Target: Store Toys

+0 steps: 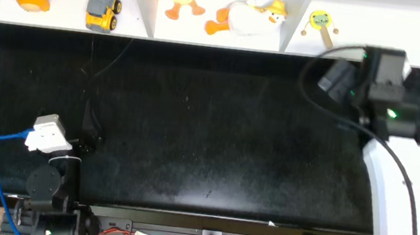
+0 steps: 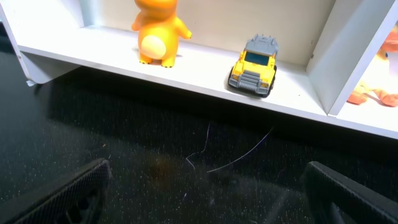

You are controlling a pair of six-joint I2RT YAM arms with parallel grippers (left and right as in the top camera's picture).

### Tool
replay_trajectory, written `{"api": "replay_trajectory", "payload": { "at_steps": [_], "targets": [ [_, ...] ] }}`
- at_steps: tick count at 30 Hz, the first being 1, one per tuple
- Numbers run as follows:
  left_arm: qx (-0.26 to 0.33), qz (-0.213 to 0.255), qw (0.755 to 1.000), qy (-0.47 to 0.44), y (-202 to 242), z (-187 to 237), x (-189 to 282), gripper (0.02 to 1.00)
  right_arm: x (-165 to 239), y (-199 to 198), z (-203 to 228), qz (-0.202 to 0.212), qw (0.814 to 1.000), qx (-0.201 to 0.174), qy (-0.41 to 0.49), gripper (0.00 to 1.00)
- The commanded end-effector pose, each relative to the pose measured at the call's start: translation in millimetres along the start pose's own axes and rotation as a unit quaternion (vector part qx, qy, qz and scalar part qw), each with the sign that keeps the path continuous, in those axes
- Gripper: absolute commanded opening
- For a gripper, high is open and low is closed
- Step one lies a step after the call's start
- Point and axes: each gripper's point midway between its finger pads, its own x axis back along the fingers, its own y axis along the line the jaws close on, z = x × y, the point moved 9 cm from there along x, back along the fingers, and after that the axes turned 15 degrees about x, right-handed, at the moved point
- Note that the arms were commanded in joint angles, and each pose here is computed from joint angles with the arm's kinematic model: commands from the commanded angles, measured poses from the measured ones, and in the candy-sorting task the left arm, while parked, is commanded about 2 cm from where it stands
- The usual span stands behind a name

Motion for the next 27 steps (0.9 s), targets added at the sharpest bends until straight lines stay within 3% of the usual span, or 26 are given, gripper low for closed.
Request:
{"api": "replay_trajectory", "payload": {
  "at_steps": [1, 12, 19, 22, 27],
  "targets": [
    [-0.009, 0.009, 1.0, -0.001, -1, 1, 0, 0.998, 24, -37, 10, 0.05, 0.975, -0.215, 0.0, 0.996],
    [-0.009, 0.009, 1.0, -0.001, -1, 1, 0, 0.998, 31, -123, 22, 0.157, 0.928, -0.336, 0.016, 0.996],
    [-0.009, 0.009, 1.0, -0.001, -1, 1, 0, 0.998, 5, -166, 27, 0.16, 0.901, -0.398, 0.065, 0.993],
    [-0.009, 0.009, 1.0, -0.001, -1, 1, 0, 0.998, -15, -177, 31, 0.172, 0.892, -0.407, 0.098, 0.996],
    [-0.009, 0.009, 1.0, -0.001, -1, 1, 0, 0.998, -50, -183, 35, 0.179, 0.891, -0.391, 0.147, 0.993]
  ]
}}
